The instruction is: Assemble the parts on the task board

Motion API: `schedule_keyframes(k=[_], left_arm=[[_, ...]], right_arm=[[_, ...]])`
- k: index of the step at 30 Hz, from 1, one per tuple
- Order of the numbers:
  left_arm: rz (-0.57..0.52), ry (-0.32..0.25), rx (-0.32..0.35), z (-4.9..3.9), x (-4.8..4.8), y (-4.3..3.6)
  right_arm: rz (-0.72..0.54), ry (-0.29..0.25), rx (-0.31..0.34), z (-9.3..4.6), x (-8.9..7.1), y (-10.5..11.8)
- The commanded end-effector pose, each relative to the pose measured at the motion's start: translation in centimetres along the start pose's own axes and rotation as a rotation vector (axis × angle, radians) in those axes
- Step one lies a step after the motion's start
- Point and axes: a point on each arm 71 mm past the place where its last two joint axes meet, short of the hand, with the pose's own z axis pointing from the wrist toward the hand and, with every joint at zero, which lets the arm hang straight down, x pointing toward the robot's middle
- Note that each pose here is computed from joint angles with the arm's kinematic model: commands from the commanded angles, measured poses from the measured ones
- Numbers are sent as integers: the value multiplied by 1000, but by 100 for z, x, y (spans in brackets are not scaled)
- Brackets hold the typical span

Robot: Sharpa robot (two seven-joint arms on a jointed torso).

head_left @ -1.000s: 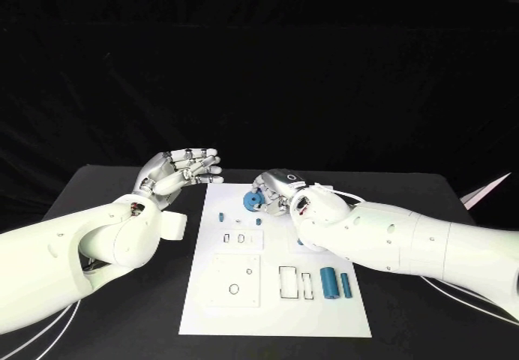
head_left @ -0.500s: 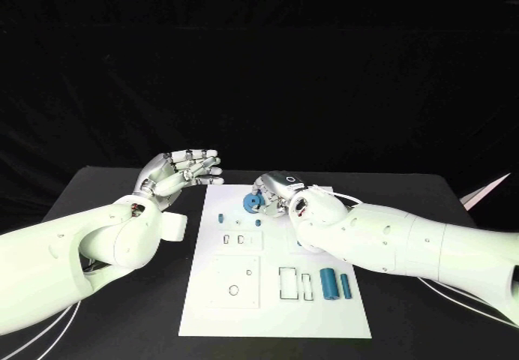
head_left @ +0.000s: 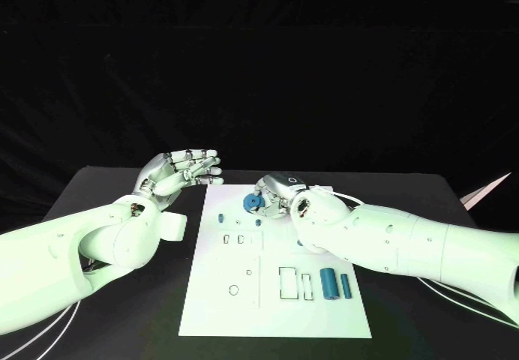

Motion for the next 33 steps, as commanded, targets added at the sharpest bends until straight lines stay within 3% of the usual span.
schedule_keyframes(k=[1, 22, 26, 30, 33], left_arm=[[-1, 4, 3, 2, 10, -11], [4, -5, 3, -12, -28, -17], [5, -8, 3, -15, -42, -18], [8, -12, 3, -17, -60, -18], [8, -14, 3, -17, -72, -18]], right_arm=[[5, 16, -3, -9, 19, 8], [17, 18, 37, -140, -35, -185], [46, -40, 28, -231, -148, -245], [120, -118, 13, -371, -401, -388], [186, -115, 15, -480, -573, -540]])
